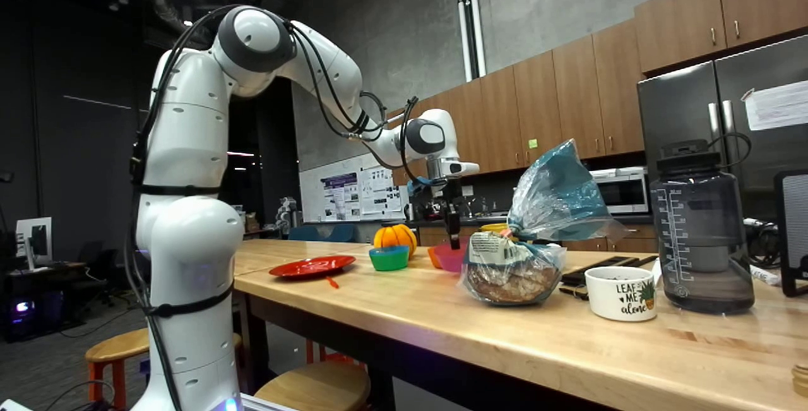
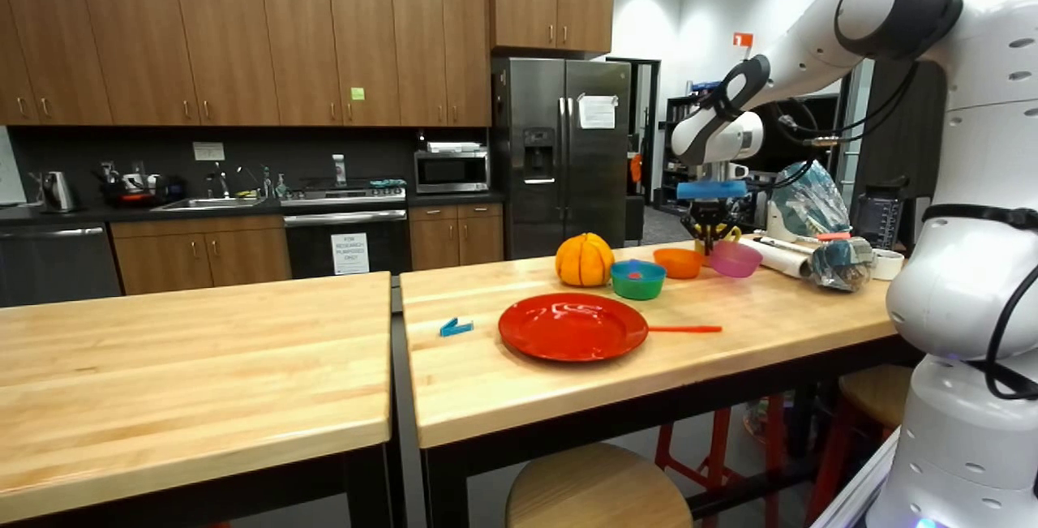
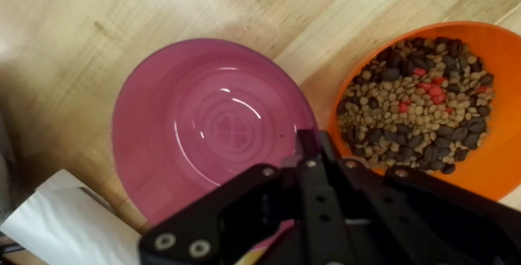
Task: Move the pink bowl backwards slightly
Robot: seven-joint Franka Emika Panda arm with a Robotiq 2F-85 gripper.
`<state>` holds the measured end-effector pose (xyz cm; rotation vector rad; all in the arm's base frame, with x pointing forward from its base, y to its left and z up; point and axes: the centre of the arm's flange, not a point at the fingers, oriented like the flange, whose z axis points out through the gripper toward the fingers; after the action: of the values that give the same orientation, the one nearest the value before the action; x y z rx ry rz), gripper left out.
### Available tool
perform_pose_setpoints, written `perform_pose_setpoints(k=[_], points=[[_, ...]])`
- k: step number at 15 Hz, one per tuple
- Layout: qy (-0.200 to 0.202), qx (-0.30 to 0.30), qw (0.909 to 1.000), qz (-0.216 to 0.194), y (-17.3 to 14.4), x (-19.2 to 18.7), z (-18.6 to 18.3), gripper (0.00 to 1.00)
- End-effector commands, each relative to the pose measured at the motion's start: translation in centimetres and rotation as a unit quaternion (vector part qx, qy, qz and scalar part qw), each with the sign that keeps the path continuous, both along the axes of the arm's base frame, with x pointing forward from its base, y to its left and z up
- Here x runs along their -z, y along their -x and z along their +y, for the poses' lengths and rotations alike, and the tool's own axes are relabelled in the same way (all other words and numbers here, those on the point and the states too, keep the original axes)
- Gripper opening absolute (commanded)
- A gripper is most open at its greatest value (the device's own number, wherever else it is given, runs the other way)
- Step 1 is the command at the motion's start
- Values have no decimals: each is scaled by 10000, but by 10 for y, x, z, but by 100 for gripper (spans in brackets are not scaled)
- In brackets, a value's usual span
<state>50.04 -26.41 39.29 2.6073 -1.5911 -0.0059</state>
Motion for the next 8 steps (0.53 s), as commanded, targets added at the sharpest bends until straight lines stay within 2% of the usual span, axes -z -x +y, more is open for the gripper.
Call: perform_pose_setpoints(k=[1, 2, 4, 8], points=[[-37, 139, 9999, 92, -7, 0, -8, 29], [-53, 151, 9998, 104, -7, 2, -7, 29], [-111, 159, 9997, 113, -5, 6, -7, 40], [-201, 184, 9996, 4, 4, 3, 2, 67]])
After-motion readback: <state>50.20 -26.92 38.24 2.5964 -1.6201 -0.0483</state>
